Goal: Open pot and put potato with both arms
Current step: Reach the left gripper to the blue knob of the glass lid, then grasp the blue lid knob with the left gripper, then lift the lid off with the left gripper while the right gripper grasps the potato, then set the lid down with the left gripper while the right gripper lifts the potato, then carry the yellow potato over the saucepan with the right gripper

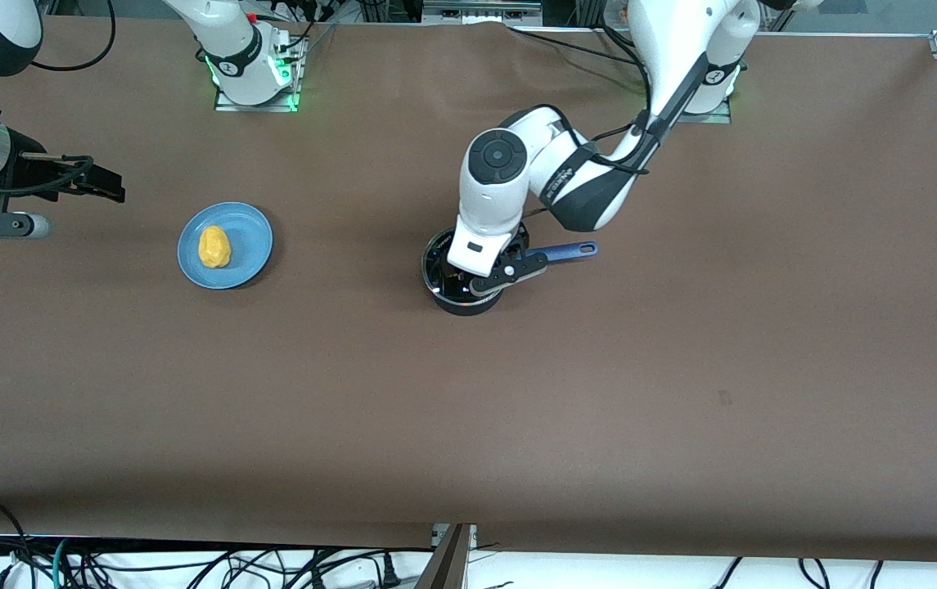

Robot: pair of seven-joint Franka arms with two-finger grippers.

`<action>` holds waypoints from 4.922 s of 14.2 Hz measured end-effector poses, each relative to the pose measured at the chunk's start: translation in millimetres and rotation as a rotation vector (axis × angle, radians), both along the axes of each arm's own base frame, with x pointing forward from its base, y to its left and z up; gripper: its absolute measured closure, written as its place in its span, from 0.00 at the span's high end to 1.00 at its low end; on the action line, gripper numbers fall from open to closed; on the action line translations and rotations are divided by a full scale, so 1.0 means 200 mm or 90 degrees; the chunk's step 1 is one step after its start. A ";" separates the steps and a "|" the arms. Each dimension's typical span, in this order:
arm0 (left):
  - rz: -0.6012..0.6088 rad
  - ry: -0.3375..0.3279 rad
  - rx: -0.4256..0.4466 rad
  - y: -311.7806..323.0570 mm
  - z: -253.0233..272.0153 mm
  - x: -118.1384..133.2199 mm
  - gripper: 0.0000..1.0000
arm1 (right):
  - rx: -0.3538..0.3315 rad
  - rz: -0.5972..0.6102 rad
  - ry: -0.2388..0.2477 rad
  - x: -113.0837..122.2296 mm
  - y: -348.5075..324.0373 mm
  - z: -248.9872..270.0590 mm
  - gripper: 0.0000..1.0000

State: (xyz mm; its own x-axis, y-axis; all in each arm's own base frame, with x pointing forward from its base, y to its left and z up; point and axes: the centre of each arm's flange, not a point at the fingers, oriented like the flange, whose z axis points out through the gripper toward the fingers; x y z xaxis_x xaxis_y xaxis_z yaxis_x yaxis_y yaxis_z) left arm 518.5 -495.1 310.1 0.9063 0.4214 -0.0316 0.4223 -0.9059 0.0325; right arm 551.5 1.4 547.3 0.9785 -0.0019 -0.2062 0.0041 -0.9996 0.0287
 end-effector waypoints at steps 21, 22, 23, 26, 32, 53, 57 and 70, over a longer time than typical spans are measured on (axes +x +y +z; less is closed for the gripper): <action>0.028 -0.008 0.014 -0.13 -0.09 -0.10 0.67 | 0.001 -0.001 0.012 -0.01 -0.03 -0.02 1.00; 0.028 -0.012 0.010 -0.12 -0.06 -0.09 0.67 | 0.001 -0.001 0.015 -0.01 -0.03 -0.04 1.00; 0.028 -0.018 0.005 -0.11 -0.02 -0.07 0.67 | 0.001 -0.001 0.016 -0.01 -0.03 -0.07 1.00; -0.006 -0.032 0.005 0.04 0.17 0.06 0.67 | 0.001 0.002 -0.004 0.00 -0.03 -0.25 1.00; -0.211 -0.016 0.006 1.10 0.34 0.56 0.67 | 0.004 0.009 -0.037 -0.14 -0.02 -0.89 1.00; -0.403 -0.031 0.020 2.75 -0.51 0.40 0.91 | 0.021 0.075 -0.065 -0.34 0.07 -1.55 0.65; -0.378 0.007 -0.031 2.69 -0.11 0.55 1.00 | 0.004 0.046 -0.005 -0.21 0.33 -1.14 0.65; -0.259 0.092 -0.040 2.49 1.21 0.44 1.00 | 0.065 -0.123 -0.051 0.06 2.21 -1.07 0.64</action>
State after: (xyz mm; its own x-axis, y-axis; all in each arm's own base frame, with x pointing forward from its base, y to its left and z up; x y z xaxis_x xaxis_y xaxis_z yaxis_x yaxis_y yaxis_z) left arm 606.5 3.9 551.3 0.9824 0.0234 -0.1852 0.0350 -0.9976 0.0595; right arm 563.2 444.0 333.3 0.9751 -0.1746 -0.1371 -0.1865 -0.9792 -0.0796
